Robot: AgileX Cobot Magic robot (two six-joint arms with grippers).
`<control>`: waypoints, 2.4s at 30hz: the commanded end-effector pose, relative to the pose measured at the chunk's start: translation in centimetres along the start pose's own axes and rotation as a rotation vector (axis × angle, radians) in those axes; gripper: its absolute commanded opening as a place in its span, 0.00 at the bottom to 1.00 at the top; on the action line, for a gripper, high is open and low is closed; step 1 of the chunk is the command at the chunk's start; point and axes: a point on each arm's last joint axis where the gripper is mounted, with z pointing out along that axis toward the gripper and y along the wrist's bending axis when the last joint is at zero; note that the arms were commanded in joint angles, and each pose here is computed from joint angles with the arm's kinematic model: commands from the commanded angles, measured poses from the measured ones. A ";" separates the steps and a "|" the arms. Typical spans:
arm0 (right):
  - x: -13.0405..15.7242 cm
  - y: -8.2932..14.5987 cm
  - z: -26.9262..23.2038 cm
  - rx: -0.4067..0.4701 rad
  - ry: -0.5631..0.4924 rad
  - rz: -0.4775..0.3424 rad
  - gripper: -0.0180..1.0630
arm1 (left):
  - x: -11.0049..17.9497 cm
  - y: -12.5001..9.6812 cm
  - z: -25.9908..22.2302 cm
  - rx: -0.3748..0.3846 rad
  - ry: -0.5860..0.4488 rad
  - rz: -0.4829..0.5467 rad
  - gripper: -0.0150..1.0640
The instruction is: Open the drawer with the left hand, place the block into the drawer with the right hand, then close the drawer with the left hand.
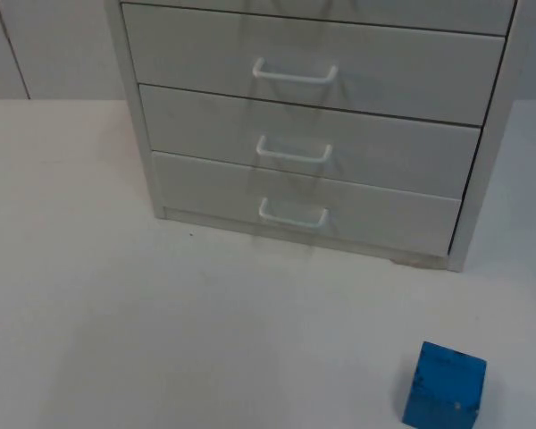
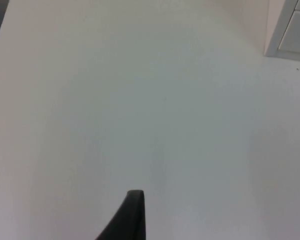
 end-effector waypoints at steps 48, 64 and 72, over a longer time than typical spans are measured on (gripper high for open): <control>0.3 -0.1 9.3 0.010 0.461 -0.010 0.99 | -4.9 -17.2 13.7 0.352 -0.049 1.546 0.79; 0.2 -0.1 9.3 0.010 0.448 -0.010 0.99 | 0.2 -22.1 22.5 0.492 -0.139 1.973 0.75; 0.1 -0.1 9.3 0.012 0.440 -0.014 0.99 | -0.9 -23.2 25.3 0.446 -0.143 1.944 0.75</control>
